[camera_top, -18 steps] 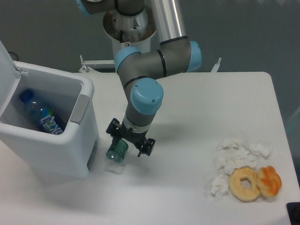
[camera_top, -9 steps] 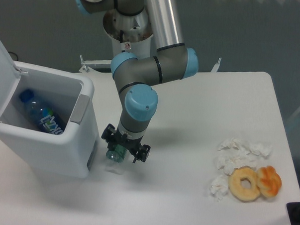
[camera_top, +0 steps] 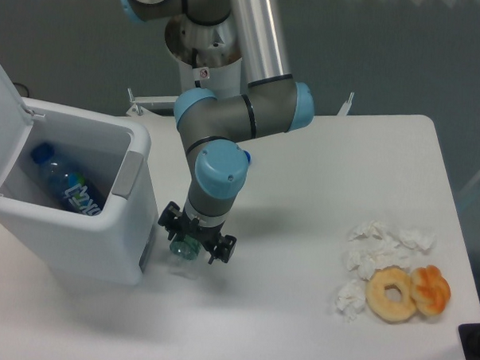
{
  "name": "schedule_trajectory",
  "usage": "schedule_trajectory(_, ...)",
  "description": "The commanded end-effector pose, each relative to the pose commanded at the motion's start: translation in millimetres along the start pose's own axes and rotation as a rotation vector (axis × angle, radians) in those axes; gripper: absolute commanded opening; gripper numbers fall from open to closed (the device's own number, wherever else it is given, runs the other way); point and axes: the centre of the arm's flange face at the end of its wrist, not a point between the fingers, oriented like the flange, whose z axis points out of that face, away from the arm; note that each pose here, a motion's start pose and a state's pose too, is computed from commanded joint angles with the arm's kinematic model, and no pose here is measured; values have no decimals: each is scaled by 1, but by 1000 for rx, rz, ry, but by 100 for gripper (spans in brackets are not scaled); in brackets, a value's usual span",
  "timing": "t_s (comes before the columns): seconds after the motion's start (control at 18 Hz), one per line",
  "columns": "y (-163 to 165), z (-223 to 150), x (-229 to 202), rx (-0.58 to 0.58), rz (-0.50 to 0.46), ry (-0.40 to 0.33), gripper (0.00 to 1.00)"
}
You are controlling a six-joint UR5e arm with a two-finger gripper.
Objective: Pick up the plastic bottle
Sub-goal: 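Descend further and close the gripper around the bottle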
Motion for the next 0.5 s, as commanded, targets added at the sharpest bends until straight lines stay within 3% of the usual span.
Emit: schedule_trajectory(0.5,-5,10,3,-8,-8,8,100)
